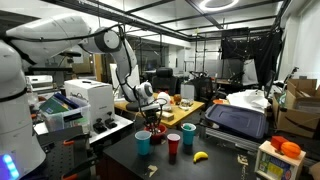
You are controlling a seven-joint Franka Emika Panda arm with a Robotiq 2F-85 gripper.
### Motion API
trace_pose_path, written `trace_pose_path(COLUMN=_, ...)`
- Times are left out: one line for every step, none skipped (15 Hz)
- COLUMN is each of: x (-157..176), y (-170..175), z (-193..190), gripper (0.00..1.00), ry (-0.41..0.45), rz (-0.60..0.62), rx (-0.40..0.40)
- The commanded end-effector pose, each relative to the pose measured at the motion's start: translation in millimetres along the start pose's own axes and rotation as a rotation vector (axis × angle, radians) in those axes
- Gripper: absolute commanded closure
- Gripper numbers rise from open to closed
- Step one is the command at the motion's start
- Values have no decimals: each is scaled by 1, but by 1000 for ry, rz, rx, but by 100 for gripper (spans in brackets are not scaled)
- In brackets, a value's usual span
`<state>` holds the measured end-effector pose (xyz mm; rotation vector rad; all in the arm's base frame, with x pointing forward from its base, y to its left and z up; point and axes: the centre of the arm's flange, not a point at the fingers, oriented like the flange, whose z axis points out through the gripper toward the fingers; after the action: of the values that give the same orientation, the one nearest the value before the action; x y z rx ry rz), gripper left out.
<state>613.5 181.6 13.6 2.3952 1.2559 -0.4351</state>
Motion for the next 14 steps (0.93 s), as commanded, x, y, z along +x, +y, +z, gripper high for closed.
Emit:
trace_pose_path(x=-6, y=4, z=-5, gripper=99, ry=18, rz=21, rx=-14)
trace_pose_path(x=-6, y=5, z=-6, gripper=97, ry=20, rz=23, rx=-13)
trace_pose_path(x=-6, y=6, z=-6, gripper=97, ry=22, rz=26, rx=-13)
trace_pose_path(x=-6, y=7, z=-7, gripper=97, ry=23, rz=27, rx=-12)
trace_pose_path(x=-6, y=7, z=-7, gripper=97, ry=24, rz=28, rx=-12)
trace_pose_path(x=-6, y=8, z=-7, gripper=97, ry=24, rz=29, rx=-13)
trace_pose_path(x=-6, y=9, z=-8, gripper=97, ry=25, rz=31, rx=-15)
trace_pose_path(x=-5, y=10, z=-8, gripper=97, ry=25, rz=35, rx=-18)
trace_pose_path(x=-5, y=11, z=-9, gripper=97, ry=24, rz=37, rx=-21)
trace_pose_path(x=-5, y=12, z=-10, gripper=97, ry=22, rz=36, rx=-23)
trace_pose_path(x=-4, y=12, z=-11, gripper=97, ry=20, rz=33, rx=-26)
trace_pose_path(x=-4, y=11, z=-12, gripper=97, ry=15, rz=22, rx=-28)
trace_pose_path(x=-3, y=11, z=-13, gripper=97, ry=13, rz=15, rx=-17)
trace_pose_path(x=-3, y=10, z=-14, gripper=97, ry=14, rz=13, rx=-19)
